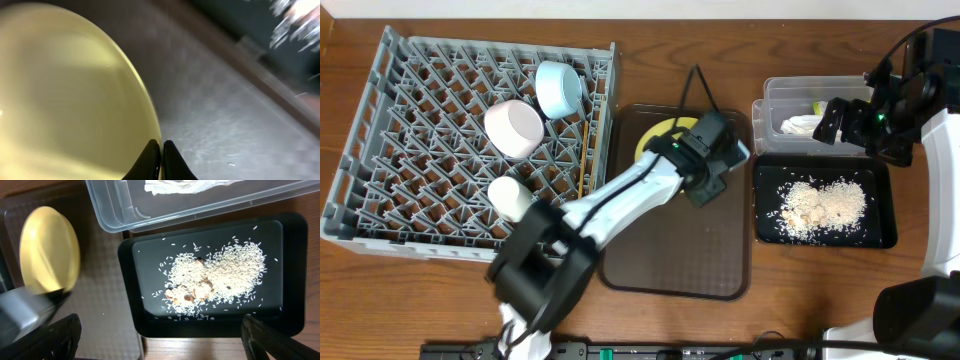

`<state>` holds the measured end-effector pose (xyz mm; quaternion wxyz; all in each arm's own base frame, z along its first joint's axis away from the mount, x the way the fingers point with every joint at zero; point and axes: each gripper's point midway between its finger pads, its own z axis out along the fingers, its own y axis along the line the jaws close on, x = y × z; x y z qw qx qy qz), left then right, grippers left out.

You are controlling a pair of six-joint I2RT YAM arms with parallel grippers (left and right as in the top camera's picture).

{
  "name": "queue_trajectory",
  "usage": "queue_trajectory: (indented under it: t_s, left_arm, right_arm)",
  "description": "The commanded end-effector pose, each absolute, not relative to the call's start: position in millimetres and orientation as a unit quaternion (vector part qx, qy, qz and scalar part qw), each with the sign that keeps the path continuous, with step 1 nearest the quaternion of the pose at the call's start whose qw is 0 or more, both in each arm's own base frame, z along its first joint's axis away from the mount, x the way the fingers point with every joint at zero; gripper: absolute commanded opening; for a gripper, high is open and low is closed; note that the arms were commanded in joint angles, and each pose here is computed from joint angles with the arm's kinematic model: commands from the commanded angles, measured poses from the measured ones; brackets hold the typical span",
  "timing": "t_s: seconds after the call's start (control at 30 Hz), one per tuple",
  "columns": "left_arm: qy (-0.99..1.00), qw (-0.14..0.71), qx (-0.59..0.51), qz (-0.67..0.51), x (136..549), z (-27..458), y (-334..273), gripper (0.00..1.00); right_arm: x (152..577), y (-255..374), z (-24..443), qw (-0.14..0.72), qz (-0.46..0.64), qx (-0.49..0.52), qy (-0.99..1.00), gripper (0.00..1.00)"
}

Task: Sort waste into correct bins and load items into the dishwasher
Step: 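Reach the left gripper to the yellow plate and grasp its rim, then lift the yellow plate with the left gripper and stand it in the rack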

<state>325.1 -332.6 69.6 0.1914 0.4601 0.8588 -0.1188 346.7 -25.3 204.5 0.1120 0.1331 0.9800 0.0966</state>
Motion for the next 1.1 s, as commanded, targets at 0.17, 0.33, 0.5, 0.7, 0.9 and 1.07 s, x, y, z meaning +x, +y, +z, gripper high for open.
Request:
queue_trajectory:
  t_s: [0.17, 0.33, 0.5, 0.7, 0.9, 1.07]
  left_arm:
    - [0.872, 0.303, 0.347, -0.167, 346.2, 184.3, -305.0, 0.08]
    - [0.889, 0.339, 0.242, -0.19, 367.3, 224.4, -265.4, 0.08]
    - [0.888, 0.341, 0.163, -0.262, 378.5, 252.4, -237.9, 0.08]
    - [0.891, 0.303, 0.034, -0.336, 396.9, 258.3, -196.9, 0.08]
    - [0.882, 0.28, -0.007, -0.379, 408.0, 256.7, -166.3, 0.08]
    - [0.88, 0.264, -0.036, -0.394, 414.0, 248.0, -149.5, 0.08]
  right_arm:
    - [348.5, -27.0, 211.8, 0.124, 0.091, 0.125, 0.98, 0.99]
    - [348.4, -27.0, 211.8, 0.124, 0.091, 0.125, 0.98, 0.99]
    - [348.8, -27.1, 211.9, 0.125, 0.09, 0.125, 0.98, 0.99]
    - [348.9, -27.2, 211.9, 0.125, 0.09, 0.125, 0.98, 0.99]
    - [348.5, -27.0, 211.8, 0.124, 0.091, 0.125, 0.98, 0.99]
    - [348.4, -27.0, 211.8, 0.124, 0.091, 0.125, 0.98, 0.99]
